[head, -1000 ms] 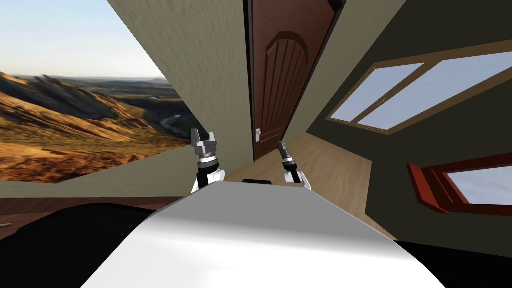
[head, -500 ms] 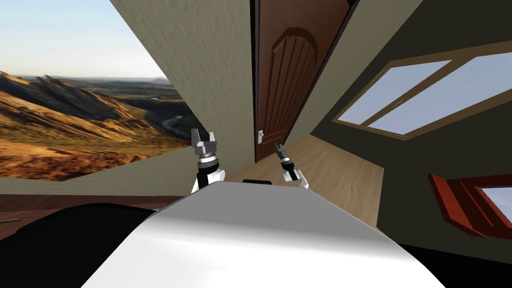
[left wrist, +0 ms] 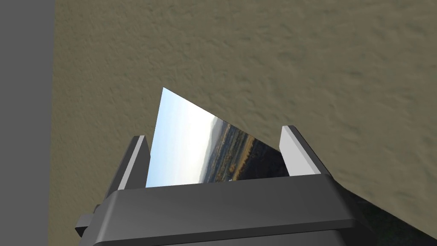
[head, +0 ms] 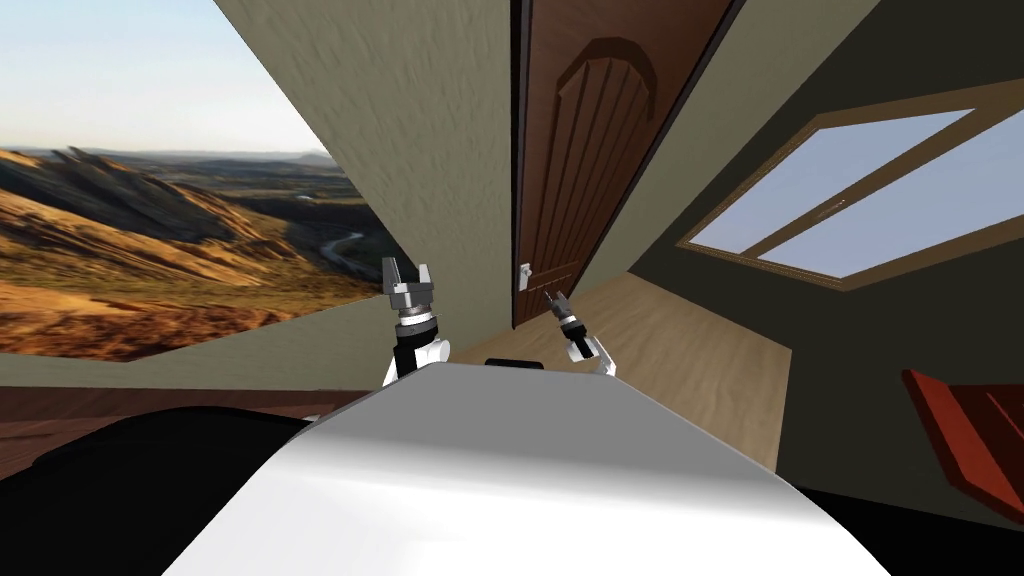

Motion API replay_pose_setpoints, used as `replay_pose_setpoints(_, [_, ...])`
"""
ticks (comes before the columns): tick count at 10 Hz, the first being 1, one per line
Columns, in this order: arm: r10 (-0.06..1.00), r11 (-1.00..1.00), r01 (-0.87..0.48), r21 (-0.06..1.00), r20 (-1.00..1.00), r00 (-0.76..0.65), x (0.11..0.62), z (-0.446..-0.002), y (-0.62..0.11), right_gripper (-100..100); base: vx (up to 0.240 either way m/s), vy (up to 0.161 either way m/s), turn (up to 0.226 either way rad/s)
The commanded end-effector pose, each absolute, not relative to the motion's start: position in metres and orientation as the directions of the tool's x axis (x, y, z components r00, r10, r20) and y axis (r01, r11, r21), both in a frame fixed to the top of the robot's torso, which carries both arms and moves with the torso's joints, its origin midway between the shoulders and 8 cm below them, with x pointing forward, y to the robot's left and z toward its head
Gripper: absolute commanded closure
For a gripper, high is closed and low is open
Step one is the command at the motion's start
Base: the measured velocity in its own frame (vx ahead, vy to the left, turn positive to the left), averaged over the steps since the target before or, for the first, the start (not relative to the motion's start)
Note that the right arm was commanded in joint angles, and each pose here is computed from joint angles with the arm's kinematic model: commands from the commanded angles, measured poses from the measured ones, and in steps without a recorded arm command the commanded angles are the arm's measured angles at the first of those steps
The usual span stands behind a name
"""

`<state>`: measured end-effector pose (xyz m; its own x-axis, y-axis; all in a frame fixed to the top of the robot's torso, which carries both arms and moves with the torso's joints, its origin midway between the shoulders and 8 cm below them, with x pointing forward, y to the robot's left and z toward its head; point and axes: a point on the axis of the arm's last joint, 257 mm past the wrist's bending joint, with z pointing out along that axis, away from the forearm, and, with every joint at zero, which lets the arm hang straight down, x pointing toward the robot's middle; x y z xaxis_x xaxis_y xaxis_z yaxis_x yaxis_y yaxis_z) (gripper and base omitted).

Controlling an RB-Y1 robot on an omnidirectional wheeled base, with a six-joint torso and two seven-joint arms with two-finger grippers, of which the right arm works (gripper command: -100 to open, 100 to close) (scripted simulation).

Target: Pull the door open

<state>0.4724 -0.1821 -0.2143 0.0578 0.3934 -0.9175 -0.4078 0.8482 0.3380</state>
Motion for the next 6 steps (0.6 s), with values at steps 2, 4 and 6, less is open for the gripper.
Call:
replay_pose_setpoints(2, [0.289, 0.877, -0.411, 0.248, -0.957, 0.04, 0.478, -0.238, -0.182, -100, 0.103, -0.002, 0.075])
replay_pose_setpoints(4, [0.217, 0.891, -0.415, 0.186, -0.976, 0.028, 0.481, -0.253, -0.183, -100, 0.103, 0.001, 0.073])
replay_pose_setpoints(6, [0.152, 0.898, -0.42, 0.13, -0.988, 0.019, 0.484, -0.266, -0.184, -100, 0.097, -0.006, 0.065])
